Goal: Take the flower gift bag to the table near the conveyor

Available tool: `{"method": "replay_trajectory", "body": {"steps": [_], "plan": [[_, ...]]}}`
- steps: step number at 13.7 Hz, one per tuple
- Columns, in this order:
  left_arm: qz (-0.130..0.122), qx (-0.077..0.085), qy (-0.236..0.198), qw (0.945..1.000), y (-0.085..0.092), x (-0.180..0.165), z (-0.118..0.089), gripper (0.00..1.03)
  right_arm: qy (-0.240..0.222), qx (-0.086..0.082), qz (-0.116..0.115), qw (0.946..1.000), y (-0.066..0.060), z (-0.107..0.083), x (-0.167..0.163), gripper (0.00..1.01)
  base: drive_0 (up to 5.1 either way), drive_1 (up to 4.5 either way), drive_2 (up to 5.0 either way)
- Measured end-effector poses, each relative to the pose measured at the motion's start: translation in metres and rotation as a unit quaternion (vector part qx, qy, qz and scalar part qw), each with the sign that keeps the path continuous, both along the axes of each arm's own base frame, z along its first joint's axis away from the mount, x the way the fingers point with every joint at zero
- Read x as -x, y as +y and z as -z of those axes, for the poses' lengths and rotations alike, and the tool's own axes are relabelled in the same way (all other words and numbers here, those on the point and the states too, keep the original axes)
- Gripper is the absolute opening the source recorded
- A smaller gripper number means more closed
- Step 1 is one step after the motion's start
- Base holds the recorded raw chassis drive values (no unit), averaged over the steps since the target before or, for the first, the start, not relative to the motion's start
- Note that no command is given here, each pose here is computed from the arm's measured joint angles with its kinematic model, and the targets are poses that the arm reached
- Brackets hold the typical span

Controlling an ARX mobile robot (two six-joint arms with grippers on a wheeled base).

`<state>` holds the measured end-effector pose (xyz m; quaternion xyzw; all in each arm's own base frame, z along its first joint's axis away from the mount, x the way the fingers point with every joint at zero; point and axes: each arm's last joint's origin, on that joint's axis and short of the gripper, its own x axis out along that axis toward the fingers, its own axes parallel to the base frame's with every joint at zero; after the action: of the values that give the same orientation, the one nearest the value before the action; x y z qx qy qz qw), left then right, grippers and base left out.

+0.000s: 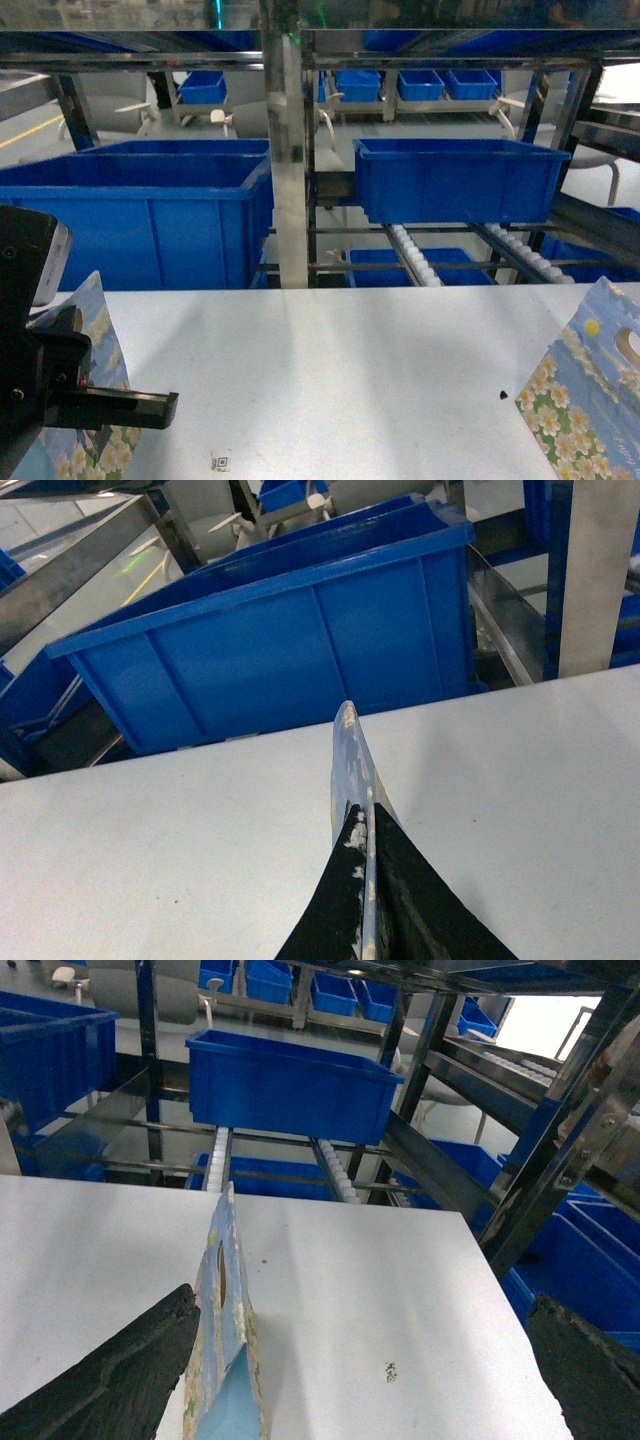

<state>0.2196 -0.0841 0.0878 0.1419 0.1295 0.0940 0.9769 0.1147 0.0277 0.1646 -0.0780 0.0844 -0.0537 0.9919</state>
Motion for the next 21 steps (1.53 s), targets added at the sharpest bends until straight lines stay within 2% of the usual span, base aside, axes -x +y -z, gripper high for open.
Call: {"method": "replay_trajectory", "body": {"steps": [3,8,12,14,15,17,19,21], "plan": [[-0.014,0.010,-0.004,0.9999,0.007,-0.012,0.000,0.02,0.000,0.000,0.000,1.0000,0.000,0.000,0.000,0.98,0.0,0.00,0.0],[-0.014,0.022,-0.021,0.9994,0.011,-0.030,-0.005,0.02,0.000,0.000,0.000,1.0000,0.000,0.000,0.000,0.98,0.0,0.00,0.0],[-0.026,0.019,0.019,0.9993,0.016,-0.019,0.016,0.02,0.000,0.000,0.000,1.0000,0.000,0.000,0.000,0.98,0.0,0.00,0.0],[-0.026,0.039,0.023,0.9986,0.019,-0.013,0.019,0.03,0.000,0.000,0.000,1.0000,0.000,0.000,0.000,0.98,0.0,0.00,0.0],[-0.021,0.040,0.027,0.9986,0.019,-0.008,0.018,0.14,0.000,0.000,0.000,1.0000,0.000,0.000,0.000,0.98,0.0,0.00,0.0],[0.005,0.037,0.040,0.9985,0.019,0.011,0.014,0.39,0.000,0.000,0.000,1.0000,0.000,0.000,0.000,0.98,0.0,0.00,0.0],[0.005,0.049,0.009,0.9988,0.023,0.014,0.000,0.62,0.000,0.000,0.000,1.0000,0.000,0.000,0.000,0.98,0.0,0.00,0.0],[0.004,0.056,-0.004,0.9984,0.028,0.016,-0.006,0.89,0.000,0.000,0.000,1.0000,0.000,0.000,0.000,0.98,0.0,0.00,0.0]]}}
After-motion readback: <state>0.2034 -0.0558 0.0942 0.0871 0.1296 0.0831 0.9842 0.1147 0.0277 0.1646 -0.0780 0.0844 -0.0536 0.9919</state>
